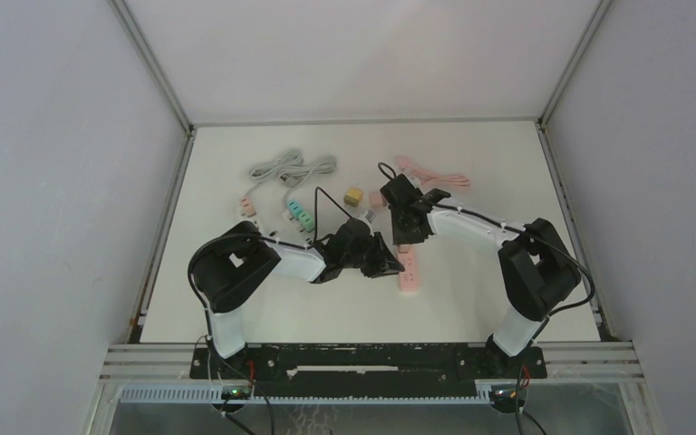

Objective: Insert the plug
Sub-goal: Press the plug into the socket.

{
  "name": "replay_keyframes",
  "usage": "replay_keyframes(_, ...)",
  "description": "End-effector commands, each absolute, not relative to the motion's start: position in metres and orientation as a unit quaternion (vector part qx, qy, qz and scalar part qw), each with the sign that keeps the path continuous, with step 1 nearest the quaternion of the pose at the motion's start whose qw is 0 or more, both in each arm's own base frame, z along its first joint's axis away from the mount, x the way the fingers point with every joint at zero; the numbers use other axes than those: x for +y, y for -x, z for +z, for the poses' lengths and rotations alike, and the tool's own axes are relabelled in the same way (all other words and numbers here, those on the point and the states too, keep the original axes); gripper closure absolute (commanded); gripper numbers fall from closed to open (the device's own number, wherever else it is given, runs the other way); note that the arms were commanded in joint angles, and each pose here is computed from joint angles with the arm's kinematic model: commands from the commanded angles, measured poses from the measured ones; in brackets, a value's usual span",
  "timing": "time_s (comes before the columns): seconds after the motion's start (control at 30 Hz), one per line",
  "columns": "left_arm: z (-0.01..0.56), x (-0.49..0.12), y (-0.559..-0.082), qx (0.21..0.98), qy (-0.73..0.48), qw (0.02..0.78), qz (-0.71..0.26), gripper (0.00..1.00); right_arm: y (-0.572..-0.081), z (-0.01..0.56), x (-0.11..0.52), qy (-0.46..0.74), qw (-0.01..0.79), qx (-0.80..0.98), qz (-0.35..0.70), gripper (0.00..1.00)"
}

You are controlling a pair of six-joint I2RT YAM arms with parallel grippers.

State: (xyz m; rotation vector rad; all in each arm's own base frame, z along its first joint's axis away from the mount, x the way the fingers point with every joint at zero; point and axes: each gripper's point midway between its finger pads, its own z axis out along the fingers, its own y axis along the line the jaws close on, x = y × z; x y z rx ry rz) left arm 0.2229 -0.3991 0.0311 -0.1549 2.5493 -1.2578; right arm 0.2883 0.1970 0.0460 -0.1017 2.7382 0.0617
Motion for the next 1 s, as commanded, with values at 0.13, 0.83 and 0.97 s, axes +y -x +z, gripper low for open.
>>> replay_keyframes(0.13, -0.008, -0.384, -0.197, 0.918, 0.035, 0.125, -0.376, 0.74, -0.249, -0.024, 0.185, 0.072, 0.092, 0.992, -0.047, 1.0)
replay_keyframes(0.83, 0.019, -0.372, -0.198, 0.912, 0.026, 0.162, -0.375, 0.55, -0.286, 0.085, 0.199, 0.021, 0.241, 0.97, 0.024, 0.39)
replay_keyframes(0.97, 0.035, -0.36, -0.201, 0.912, 0.021, 0.193, -0.362, 0.48, -0.287, 0.121, 0.2, 0.014, 0.288, 0.956, 0.05, 0.25)
